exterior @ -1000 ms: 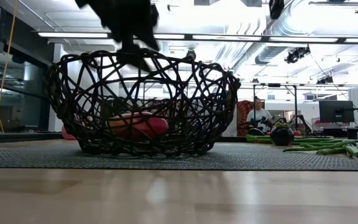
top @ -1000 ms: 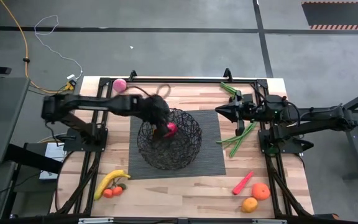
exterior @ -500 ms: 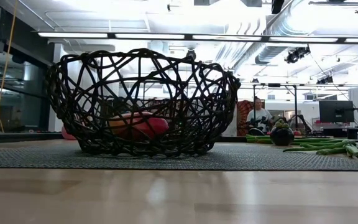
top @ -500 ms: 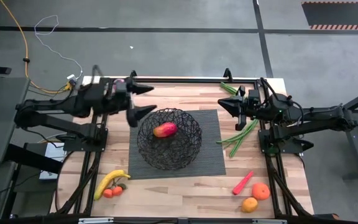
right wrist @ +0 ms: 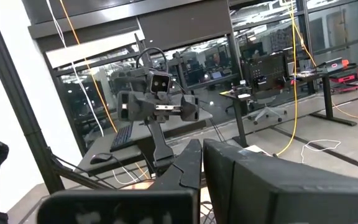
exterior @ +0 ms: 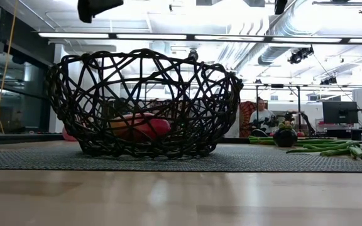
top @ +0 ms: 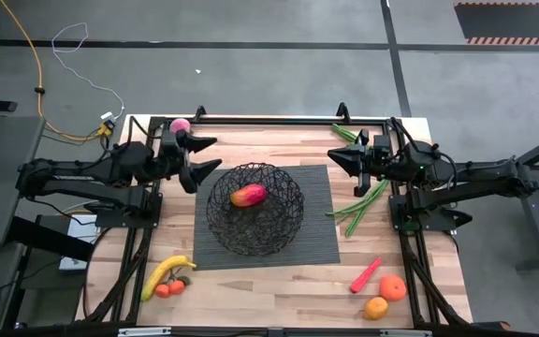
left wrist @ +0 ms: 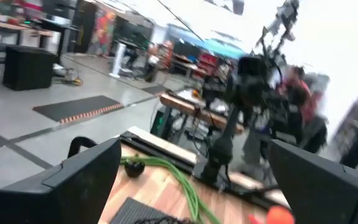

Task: Build produce basket
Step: Put the purple mangosteen into the black mesh basket

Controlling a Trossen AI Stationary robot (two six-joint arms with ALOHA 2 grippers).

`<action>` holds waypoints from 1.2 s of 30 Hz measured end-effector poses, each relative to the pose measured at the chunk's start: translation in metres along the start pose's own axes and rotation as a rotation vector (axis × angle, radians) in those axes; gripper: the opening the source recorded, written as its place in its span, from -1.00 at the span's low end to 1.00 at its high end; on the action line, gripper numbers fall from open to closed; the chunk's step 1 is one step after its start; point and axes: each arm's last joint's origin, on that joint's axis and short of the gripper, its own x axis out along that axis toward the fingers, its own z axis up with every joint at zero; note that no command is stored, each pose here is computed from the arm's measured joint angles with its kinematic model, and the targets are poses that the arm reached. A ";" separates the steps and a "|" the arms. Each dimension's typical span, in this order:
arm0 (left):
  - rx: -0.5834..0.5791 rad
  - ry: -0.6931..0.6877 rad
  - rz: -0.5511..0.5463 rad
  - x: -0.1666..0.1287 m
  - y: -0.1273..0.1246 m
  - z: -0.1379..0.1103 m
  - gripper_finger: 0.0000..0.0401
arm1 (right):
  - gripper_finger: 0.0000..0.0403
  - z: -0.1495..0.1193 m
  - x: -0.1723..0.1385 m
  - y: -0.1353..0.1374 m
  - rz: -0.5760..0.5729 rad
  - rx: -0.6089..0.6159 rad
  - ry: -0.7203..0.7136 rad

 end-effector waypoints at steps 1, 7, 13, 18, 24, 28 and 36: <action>0.019 0.015 -0.023 0.000 -0.001 -0.001 0.95 | -1.00 0.000 0.000 0.000 0.000 -0.007 0.000; 0.041 0.056 -0.099 0.001 -0.003 -0.004 0.95 | -1.00 0.000 0.000 0.000 -0.001 -0.011 0.000; 0.037 0.044 -0.103 0.001 -0.003 -0.003 0.95 | -0.94 -0.004 0.003 -0.008 -0.208 0.077 0.143; 0.037 0.044 -0.099 0.001 -0.003 -0.003 0.95 | -0.58 0.006 0.010 -0.023 -0.482 0.087 0.350; 0.034 0.044 -0.098 0.001 -0.003 -0.003 0.94 | 0.12 -0.003 0.008 -0.059 -0.881 0.125 0.655; 0.021 0.043 -0.092 0.001 -0.003 -0.003 0.94 | 0.45 -0.022 0.005 -0.093 -1.102 0.150 0.825; 0.019 0.037 -0.073 0.001 -0.002 -0.002 0.94 | 0.56 -0.059 0.006 -0.159 -1.408 0.312 0.920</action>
